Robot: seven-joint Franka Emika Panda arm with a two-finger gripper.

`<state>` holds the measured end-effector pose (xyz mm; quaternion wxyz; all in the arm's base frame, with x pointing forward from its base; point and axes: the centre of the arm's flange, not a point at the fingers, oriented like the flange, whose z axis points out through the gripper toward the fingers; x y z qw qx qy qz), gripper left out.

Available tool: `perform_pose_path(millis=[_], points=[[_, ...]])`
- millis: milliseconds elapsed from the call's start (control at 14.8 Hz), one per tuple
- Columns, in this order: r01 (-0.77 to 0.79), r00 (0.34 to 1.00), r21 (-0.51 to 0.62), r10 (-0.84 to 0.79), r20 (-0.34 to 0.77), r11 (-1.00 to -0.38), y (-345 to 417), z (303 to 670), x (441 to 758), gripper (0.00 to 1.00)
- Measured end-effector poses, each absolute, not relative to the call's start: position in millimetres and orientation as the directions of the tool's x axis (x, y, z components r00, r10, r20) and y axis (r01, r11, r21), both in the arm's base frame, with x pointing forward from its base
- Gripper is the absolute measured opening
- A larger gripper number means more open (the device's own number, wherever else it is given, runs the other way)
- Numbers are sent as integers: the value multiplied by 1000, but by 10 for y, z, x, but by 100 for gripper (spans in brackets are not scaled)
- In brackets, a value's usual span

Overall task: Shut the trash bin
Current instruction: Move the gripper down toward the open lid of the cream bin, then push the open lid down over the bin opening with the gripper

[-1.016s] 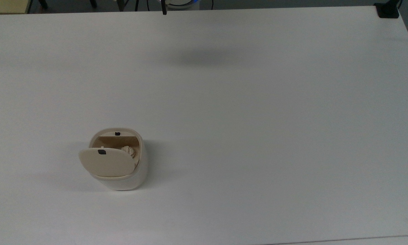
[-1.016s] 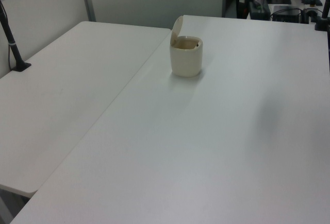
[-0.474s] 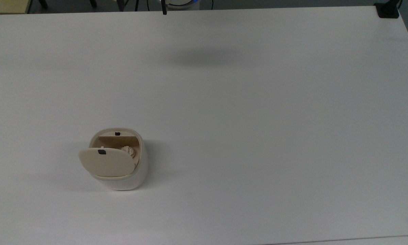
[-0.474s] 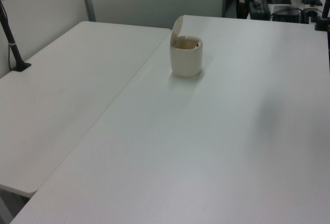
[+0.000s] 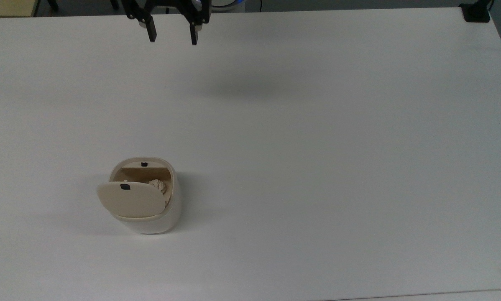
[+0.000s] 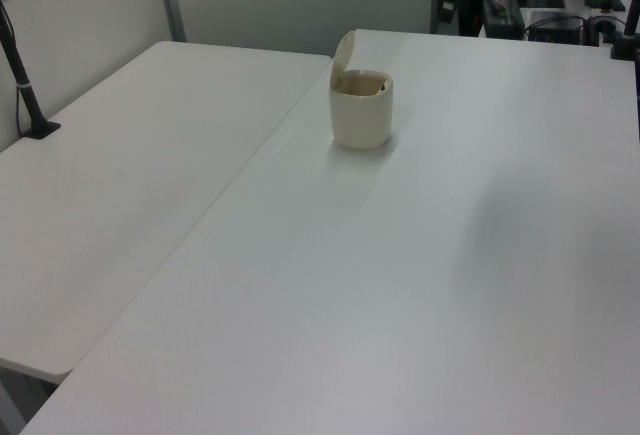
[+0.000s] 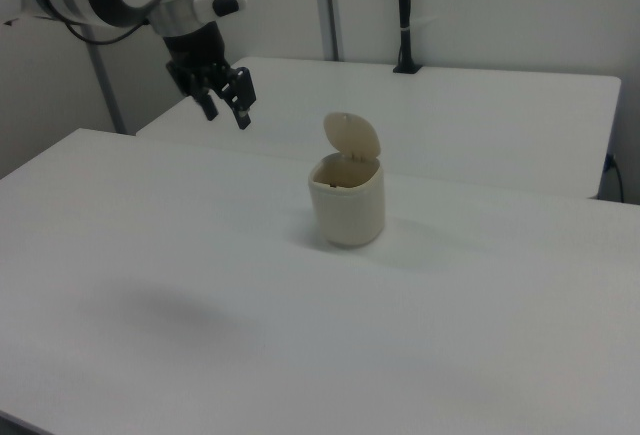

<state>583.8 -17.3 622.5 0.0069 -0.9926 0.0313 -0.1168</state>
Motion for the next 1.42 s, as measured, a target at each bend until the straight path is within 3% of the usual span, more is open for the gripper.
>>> perform_pose_path(millis=[271, 406, 677, 1016, 1151, 1422], points=[[-109, 918, -68, -127, 375, -992, -180, 6092, 6184, 27], [-211, 862, -129, -247, 443, -969, -203, 5938, 6418, 3], [-445, 661, -335, -557, 503, -831, -242, 5812, 6816, 1], [-542, 444, -513, -745, 498, -666, -408, 5499, 7120, 1], [-539, 397, -548, -767, 505, -640, -446, 5320, 7253, 1], [-525, 368, -570, -773, 518, -632, -459, 5208, 7360, 1]])
